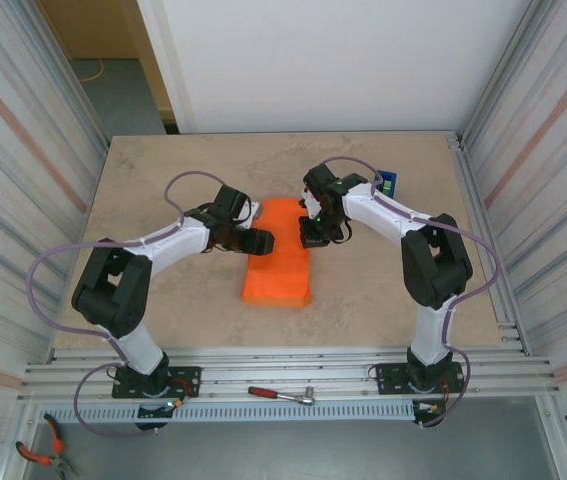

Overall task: Wrap the gift box in paper
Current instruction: Wrap the gift box with the wrapping paper.

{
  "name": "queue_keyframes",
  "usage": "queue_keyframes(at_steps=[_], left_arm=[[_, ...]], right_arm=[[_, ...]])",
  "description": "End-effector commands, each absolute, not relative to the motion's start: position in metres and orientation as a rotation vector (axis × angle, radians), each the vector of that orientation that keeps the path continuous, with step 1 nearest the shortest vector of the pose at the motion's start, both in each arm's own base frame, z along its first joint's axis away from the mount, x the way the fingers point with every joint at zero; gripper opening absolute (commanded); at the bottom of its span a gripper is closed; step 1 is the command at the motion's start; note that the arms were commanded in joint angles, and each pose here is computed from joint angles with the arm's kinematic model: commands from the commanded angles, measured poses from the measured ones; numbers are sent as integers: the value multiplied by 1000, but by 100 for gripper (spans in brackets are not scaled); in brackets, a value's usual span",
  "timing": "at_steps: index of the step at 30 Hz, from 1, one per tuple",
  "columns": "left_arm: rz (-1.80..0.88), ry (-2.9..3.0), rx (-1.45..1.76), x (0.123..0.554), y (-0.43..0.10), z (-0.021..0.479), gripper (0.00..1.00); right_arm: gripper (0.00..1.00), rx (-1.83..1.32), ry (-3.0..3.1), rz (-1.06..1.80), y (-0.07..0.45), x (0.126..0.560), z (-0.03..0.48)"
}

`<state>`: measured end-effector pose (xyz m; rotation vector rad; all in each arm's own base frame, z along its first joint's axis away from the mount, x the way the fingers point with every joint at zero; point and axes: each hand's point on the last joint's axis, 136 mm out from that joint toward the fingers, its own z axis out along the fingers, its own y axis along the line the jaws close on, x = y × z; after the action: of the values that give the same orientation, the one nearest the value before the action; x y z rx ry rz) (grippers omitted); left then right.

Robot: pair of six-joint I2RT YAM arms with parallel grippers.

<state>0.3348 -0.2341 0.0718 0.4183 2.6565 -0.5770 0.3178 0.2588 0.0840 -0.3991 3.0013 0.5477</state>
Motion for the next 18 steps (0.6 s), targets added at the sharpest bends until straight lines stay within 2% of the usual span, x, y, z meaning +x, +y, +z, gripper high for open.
queue_keyframes(at_steps=[1,11,18], left_arm=[[-416,2801,442,308,-215,31,70],[-389,2838,457,301,-213,22,64],[-386,2848,471,298,-215,19,62]], right_arm=[[10,-388,3108,474,246,306,62],[23,-331,3074,556,253,314,83],[27,-314,3072,557,253,317,86]])
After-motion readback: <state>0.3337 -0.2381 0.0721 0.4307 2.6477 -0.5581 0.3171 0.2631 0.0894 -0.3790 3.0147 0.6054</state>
